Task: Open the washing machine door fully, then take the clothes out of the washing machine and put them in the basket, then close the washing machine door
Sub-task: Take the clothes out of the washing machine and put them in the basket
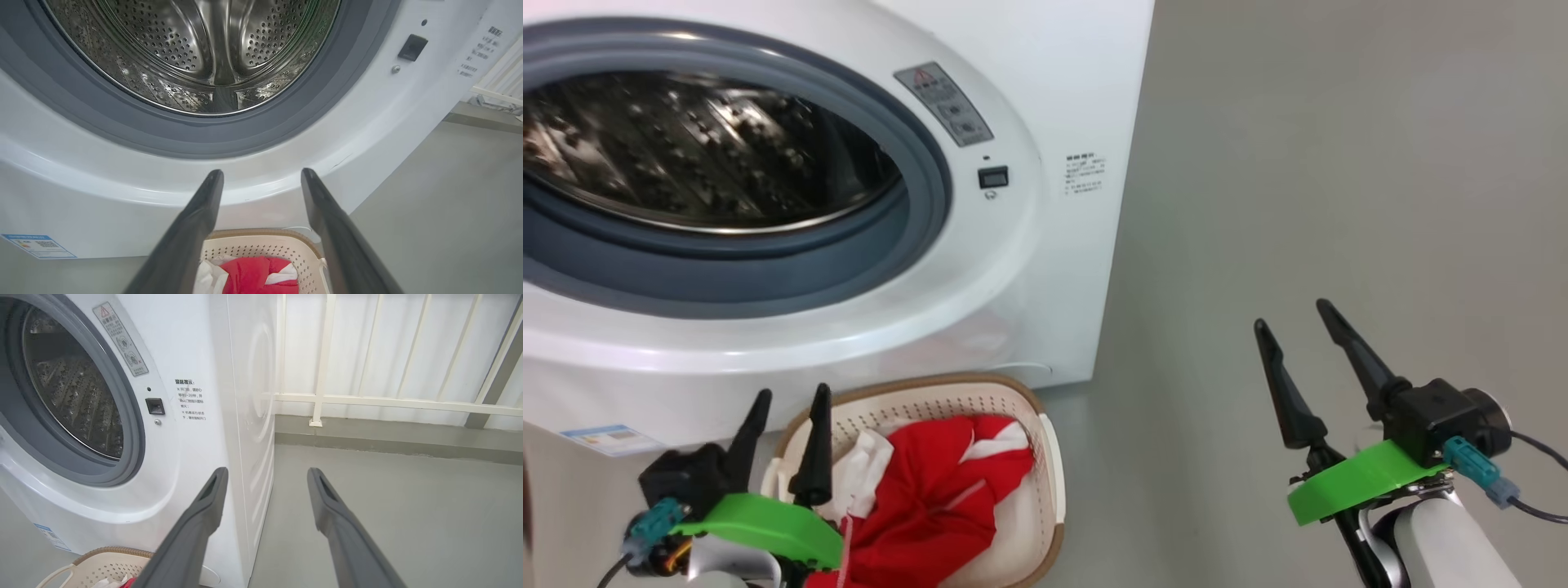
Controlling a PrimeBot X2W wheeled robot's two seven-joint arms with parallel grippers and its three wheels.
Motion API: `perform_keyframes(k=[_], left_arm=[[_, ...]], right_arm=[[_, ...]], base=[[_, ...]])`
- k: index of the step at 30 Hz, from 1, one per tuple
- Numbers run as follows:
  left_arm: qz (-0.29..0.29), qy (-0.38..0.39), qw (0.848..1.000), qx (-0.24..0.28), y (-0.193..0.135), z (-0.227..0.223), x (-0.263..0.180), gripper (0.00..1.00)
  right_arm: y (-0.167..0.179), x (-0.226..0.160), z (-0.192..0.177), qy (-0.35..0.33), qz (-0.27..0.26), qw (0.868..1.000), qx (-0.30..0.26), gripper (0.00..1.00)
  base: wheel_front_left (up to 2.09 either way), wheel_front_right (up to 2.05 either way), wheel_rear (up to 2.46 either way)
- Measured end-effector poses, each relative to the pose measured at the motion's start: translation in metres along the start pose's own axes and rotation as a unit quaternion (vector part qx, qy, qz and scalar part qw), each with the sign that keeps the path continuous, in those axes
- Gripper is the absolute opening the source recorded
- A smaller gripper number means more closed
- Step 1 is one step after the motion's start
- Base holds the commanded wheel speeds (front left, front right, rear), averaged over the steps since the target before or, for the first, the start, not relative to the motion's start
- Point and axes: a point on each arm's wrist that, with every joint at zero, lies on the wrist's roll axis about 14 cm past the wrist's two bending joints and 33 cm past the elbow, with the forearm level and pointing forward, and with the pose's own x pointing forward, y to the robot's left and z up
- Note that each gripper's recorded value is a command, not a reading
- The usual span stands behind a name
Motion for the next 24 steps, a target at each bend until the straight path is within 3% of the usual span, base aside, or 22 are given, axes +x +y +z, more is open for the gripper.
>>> perform_keyframes(k=[6,24], left_arm=[[0.008,-0.063,0.998,0.013,0.004,0.039,-0.021,1.00],[0.042,-0.119,0.992,0.032,0.022,0.066,-0.078,1.00]], right_arm=[[0.010,0.000,0.030,-0.043,0.012,0.999,-0.005,1.00],[0.005,-0.039,0.047,-0.067,-0.007,0.998,-0.003,1.00]], base=[[0.00,0.00,0.00],[0.00,0.00,0.00]])
